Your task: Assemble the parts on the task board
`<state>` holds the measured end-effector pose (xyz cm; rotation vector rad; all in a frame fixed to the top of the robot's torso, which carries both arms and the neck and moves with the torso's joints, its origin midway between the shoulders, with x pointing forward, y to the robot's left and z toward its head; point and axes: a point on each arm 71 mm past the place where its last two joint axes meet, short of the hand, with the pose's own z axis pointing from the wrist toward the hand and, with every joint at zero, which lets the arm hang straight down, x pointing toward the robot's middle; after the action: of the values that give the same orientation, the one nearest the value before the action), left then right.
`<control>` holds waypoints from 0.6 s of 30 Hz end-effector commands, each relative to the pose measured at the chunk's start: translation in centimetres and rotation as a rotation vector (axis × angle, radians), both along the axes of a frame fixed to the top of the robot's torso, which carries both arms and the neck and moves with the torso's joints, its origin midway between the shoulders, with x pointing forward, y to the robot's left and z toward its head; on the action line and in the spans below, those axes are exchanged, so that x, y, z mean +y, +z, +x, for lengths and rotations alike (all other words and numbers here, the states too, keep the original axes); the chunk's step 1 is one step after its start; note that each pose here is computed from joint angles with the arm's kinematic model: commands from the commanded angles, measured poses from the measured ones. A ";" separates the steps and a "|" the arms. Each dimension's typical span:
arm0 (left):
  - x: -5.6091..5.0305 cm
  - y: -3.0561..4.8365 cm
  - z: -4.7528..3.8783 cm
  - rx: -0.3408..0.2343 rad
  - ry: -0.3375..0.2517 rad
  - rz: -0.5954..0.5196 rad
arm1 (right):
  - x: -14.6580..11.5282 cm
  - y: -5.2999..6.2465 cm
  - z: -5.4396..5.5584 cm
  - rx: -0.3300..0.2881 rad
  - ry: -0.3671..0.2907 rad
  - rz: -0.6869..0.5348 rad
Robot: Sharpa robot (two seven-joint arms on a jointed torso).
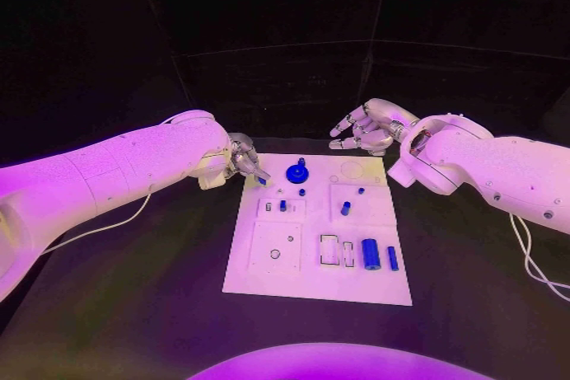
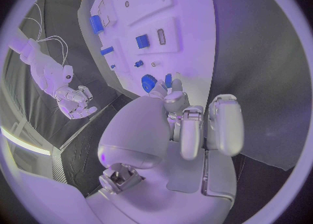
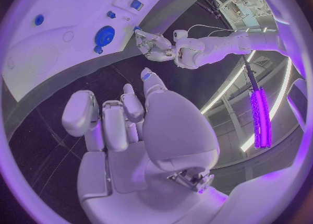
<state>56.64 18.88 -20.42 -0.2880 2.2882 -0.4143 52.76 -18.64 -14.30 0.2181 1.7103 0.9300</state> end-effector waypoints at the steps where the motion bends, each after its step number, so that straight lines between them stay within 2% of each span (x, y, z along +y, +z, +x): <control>1: -0.2 0.51 -0.28 -0.034 0.030 -0.069 | 0.0 0.2 0.0 -0.009 0.005 0.003; 10: -0.2 0.90 -2.05 -0.122 -0.021 -0.041 | -0.3 0.2 0.0 -0.009 0.000 0.001; 18: -0.5 0.44 -3.33 -0.172 -0.043 0.001 | -0.4 0.2 0.0 -0.010 -0.001 0.001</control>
<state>53.19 18.44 -20.38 -0.2254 2.1983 -0.4774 52.77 -19.07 -14.30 0.2226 1.7093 0.9228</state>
